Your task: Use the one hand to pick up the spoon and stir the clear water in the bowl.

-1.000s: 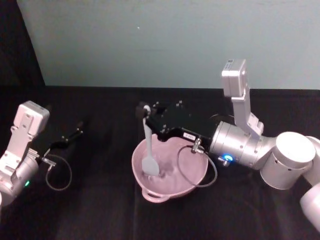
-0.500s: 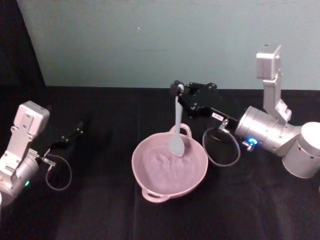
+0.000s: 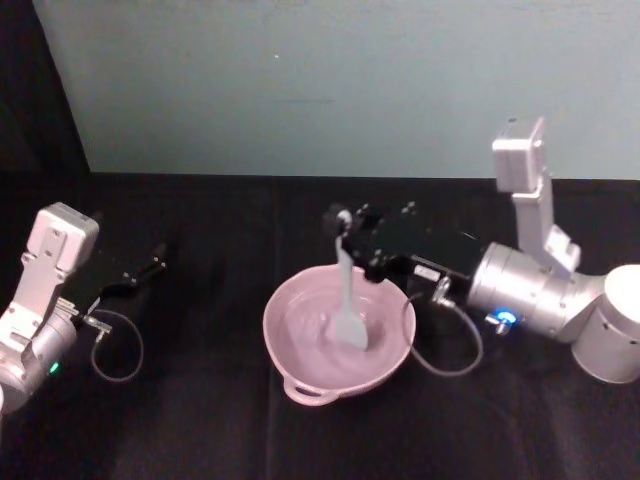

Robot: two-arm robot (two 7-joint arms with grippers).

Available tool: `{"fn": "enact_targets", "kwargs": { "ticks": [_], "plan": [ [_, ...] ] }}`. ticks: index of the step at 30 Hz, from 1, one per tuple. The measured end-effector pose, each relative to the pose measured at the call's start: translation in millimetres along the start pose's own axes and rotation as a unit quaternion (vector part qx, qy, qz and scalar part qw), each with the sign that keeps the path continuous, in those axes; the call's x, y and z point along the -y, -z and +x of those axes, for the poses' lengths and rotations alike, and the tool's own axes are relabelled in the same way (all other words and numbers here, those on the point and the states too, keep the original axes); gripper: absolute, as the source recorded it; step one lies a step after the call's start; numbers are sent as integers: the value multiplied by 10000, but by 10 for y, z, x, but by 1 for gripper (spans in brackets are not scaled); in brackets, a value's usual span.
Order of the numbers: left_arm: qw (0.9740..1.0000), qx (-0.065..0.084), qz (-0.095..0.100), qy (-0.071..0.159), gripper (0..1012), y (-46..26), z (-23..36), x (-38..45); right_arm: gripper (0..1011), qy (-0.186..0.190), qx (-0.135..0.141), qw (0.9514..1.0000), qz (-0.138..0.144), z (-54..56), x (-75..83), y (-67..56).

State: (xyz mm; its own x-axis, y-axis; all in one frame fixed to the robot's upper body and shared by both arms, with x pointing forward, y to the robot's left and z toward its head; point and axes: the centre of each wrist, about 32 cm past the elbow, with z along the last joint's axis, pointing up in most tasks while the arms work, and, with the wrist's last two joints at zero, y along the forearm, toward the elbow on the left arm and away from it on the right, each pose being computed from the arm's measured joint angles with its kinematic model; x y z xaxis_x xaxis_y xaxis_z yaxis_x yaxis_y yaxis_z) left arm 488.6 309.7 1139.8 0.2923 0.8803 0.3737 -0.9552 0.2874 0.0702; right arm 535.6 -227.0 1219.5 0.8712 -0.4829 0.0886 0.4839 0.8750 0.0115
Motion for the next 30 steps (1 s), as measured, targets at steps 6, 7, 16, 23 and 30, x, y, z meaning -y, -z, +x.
{"fn": "enact_targets", "kwargs": {
  "ticks": [6, 7, 16, 23, 30],
  "plan": [
    [10000, 0, 0, 0, 1005, 0, 0, 0, 84, -299, 1, 9996, 7, -92, -165, -7],
    [10000, 0, 0, 0, 1005, 0, 0, 0, 84, -316, -1, 9995, 14, -93, -184, -8],
    [10000, 0, 0, 0, 1005, 0, 0, 0, 84, -216, -128, 9996, 163, 68, -356, 51],
    [10000, 0, 0, 0, 1005, 0, 0, 0, 84, 146, -171, 9995, 234, 256, -288, 90],
    [10000, 0, 0, 0, 1005, 0, 0, 0, 84, 407, -143, 9988, 226, 295, -74, 88]
  ]
}}
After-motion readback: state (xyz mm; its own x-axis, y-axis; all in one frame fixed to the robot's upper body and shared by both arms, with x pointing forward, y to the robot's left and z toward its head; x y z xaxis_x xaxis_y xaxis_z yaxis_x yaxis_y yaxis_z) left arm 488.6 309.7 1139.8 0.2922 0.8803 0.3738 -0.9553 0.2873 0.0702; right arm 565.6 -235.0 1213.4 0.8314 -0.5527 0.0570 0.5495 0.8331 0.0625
